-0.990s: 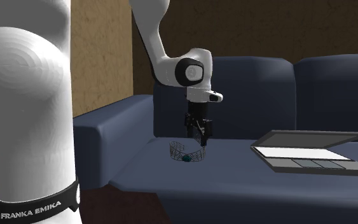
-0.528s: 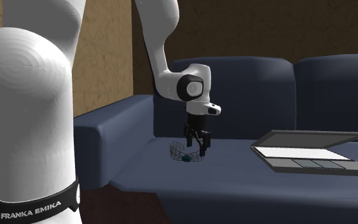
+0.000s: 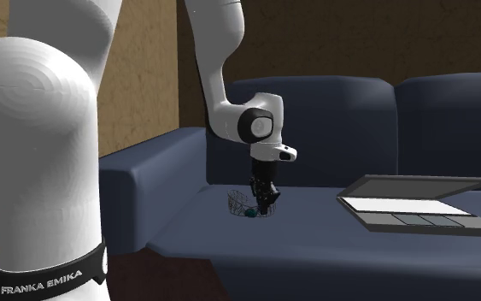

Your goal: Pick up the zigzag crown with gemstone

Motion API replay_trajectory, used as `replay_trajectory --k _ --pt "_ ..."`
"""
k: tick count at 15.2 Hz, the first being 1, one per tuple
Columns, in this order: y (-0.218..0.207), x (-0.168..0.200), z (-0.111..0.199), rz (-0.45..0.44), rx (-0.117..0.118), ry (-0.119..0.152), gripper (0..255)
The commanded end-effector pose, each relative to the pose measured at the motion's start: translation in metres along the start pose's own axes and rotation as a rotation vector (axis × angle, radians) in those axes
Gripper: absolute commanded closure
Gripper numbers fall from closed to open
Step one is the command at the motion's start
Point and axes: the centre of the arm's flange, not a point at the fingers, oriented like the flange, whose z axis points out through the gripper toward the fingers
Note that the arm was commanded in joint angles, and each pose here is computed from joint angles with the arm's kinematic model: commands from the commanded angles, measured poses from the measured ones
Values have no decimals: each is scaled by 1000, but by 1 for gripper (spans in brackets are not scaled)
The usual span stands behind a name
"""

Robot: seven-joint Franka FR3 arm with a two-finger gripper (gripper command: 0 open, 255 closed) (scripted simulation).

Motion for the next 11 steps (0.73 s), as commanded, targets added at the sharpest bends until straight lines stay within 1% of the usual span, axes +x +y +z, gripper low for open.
replay_trajectory --k 1,6,11 --pt "0 0 0 0 0 0 255" --pt "0 0 0 0 0 0 255" --pt "-4 1 -26 0 0 0 255"
